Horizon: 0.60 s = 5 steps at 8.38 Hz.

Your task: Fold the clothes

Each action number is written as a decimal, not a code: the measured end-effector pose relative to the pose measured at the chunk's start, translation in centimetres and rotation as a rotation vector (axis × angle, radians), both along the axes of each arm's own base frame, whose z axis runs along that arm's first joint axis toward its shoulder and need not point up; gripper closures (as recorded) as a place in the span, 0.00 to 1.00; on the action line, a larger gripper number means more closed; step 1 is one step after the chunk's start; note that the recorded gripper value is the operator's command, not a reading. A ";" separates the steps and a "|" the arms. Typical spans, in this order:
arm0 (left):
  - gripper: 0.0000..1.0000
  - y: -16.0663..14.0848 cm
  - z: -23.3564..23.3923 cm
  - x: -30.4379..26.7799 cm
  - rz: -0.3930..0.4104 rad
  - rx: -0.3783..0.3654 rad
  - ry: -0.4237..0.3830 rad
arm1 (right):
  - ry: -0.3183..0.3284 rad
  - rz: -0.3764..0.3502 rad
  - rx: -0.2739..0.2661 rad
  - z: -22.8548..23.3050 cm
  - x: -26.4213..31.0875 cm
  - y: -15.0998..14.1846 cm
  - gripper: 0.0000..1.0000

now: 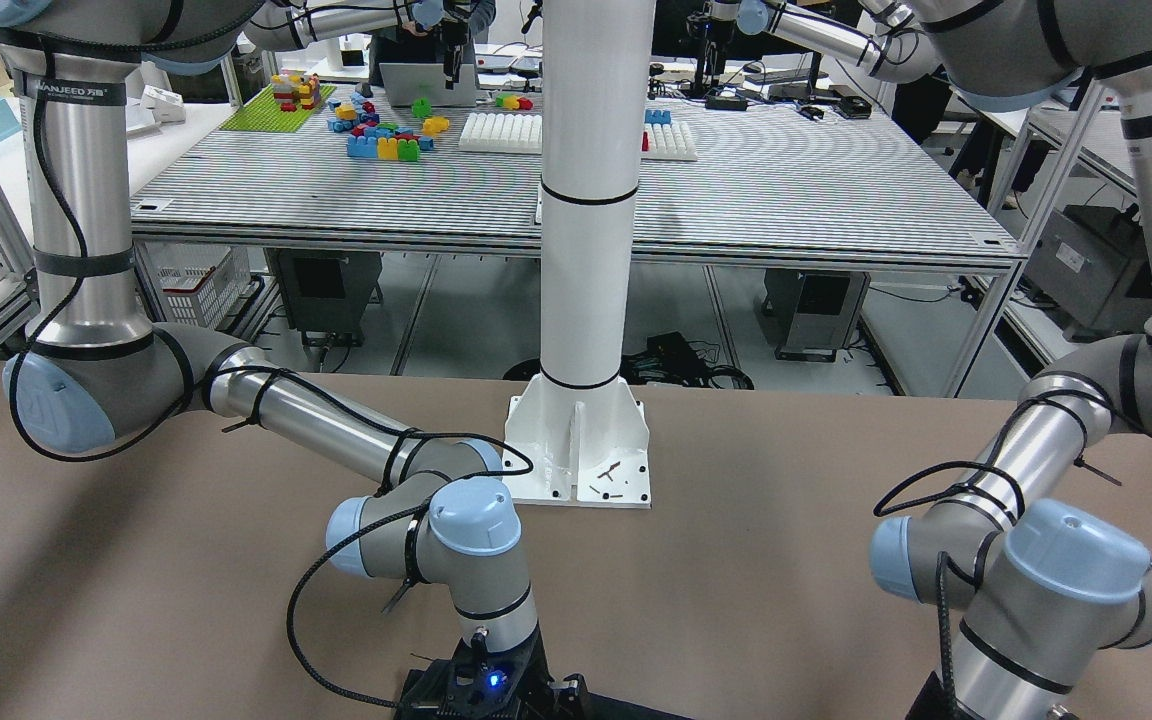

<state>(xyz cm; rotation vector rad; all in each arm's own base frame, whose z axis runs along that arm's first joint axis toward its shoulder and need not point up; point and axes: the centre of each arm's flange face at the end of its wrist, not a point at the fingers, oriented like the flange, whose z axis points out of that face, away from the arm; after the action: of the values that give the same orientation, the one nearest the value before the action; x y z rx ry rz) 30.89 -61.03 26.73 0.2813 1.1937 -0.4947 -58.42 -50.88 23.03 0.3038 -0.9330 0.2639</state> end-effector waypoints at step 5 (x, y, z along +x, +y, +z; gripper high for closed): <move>0.00 -0.5 1.4 0.5 0.002 -0.012 -0.016 | 0.219 0.030 0.117 3.8 6.3 -13.2 0.06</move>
<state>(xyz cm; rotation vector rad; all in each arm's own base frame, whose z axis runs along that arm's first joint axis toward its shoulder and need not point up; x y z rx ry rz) 31.43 -61.52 28.15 0.2727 1.1747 -0.4969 -52.16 -64.06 26.84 0.4453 -0.7288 0.1989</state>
